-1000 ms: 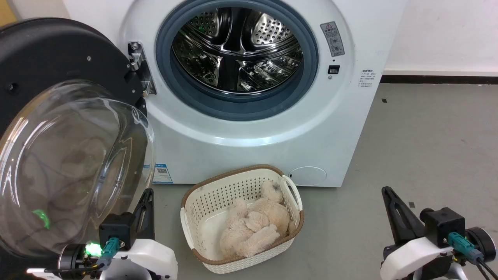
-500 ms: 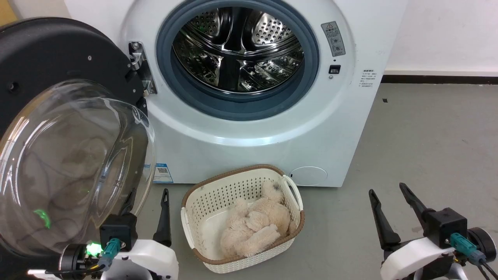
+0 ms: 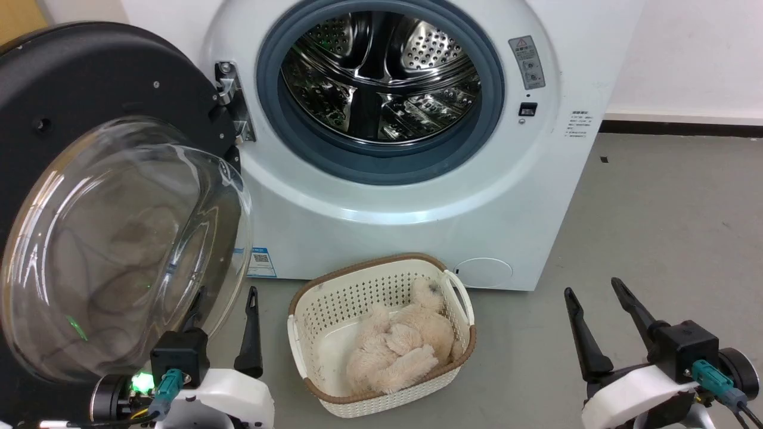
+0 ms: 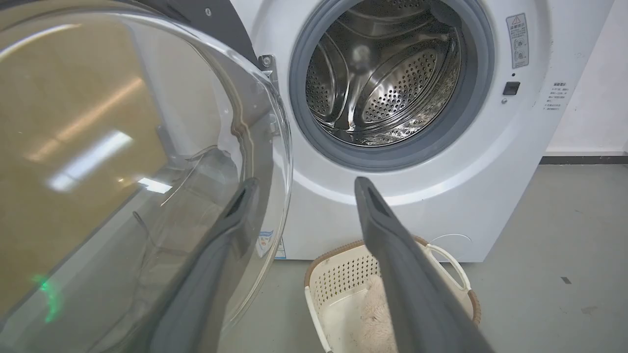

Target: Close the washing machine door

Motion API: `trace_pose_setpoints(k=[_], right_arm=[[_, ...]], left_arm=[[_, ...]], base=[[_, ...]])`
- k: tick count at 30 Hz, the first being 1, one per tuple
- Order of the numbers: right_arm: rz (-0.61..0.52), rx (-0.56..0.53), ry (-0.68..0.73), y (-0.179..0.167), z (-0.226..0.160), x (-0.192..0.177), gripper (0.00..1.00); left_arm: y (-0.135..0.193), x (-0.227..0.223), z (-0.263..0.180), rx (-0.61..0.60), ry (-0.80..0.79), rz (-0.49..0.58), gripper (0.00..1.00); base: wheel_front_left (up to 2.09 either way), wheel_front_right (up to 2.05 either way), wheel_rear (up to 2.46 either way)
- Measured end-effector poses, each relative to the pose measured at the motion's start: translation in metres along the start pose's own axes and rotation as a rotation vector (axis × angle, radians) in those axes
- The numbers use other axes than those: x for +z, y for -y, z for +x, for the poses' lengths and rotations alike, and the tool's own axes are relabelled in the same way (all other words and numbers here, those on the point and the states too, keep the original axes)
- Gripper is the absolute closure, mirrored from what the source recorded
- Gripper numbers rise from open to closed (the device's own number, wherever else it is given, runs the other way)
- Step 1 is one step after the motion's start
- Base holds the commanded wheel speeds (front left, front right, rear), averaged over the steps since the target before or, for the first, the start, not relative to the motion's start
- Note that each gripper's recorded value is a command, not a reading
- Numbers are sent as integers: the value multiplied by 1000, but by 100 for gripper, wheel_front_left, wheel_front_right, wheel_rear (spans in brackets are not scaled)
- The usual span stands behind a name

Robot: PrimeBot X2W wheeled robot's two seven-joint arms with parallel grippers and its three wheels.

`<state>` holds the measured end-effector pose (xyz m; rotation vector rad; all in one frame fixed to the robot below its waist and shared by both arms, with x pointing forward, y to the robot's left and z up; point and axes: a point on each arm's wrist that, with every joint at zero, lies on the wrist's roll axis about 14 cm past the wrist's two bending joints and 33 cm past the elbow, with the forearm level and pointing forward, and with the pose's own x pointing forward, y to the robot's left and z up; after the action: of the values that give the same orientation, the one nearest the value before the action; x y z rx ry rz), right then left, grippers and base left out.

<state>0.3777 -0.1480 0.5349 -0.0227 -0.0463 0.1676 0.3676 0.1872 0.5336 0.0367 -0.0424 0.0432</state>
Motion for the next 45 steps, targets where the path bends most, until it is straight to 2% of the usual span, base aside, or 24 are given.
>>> trace_pose_setpoints(k=[22, 45], right_arm=[[38, 120, 25, -40, 17, -1, 0], [83, 294, 22, -100, 30, -8, 0]], left_arm=[[-35, 2, -23, 117, 31, -11, 0], [-83, 4, -65, 294, 60, -6, 0]], base=[[0, 0, 0], [0, 0, 0]])
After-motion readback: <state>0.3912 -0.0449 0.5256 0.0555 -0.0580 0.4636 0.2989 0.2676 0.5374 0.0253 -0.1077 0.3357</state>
